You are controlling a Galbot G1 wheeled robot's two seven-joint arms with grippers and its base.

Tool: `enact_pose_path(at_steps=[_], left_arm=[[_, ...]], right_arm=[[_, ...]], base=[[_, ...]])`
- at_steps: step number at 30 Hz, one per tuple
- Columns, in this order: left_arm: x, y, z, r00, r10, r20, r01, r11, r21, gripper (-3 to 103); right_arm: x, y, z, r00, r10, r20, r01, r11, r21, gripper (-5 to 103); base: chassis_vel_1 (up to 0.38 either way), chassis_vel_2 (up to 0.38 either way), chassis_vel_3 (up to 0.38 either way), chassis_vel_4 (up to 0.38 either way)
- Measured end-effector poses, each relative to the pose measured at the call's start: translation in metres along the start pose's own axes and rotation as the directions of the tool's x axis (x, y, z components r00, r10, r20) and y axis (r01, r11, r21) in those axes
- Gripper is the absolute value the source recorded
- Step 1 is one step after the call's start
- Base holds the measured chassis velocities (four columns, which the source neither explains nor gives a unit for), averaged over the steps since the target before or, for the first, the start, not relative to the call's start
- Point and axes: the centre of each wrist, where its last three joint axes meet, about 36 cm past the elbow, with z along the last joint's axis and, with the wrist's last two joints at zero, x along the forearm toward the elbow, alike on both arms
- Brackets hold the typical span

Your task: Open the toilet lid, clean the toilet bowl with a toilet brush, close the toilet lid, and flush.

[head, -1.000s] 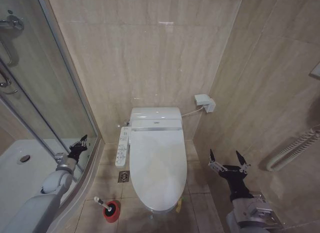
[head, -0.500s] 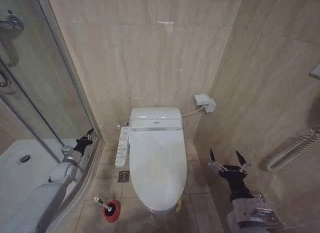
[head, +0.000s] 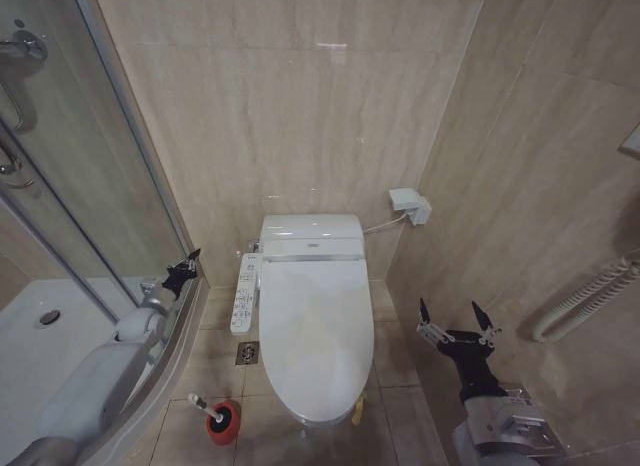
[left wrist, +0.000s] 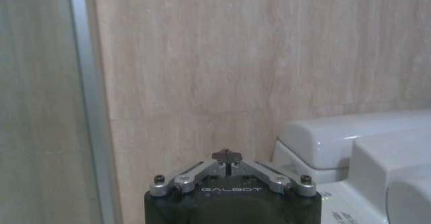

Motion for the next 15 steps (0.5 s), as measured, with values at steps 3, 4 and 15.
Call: enact_pose_path(at_steps=[3, 4, 15], left_arm=[[-0.005, -0.001, 0.001, 1.000, 0.020, -0.009, -0.020, 1.000, -0.007, 0], [-0.008, -0.001, 0.001, 0.999, 0.033, -0.009, -0.033, 0.999, -0.010, 0], [-0.040, 0.004, -0.008, 0.985, 0.161, 0.063, -0.156, 0.985, -0.074, 0]], right_arm=[[0.000, 0.000, 0.000, 1.000, 0.000, 0.000, 0.000, 1.000, 0.000, 100], [0.000, 0.000, 0.000, 1.000, 0.000, 0.000, 0.000, 1.000, 0.000, 100], [0.000, 0.000, 0.000, 1.000, 0.000, 0.000, 0.000, 1.000, 0.000, 100]], base=[[0.000, 0.000, 0.000, 0.000], [0.000, 0.000, 0.000, 0.000], [0.000, 0.000, 0.000, 0.000]])
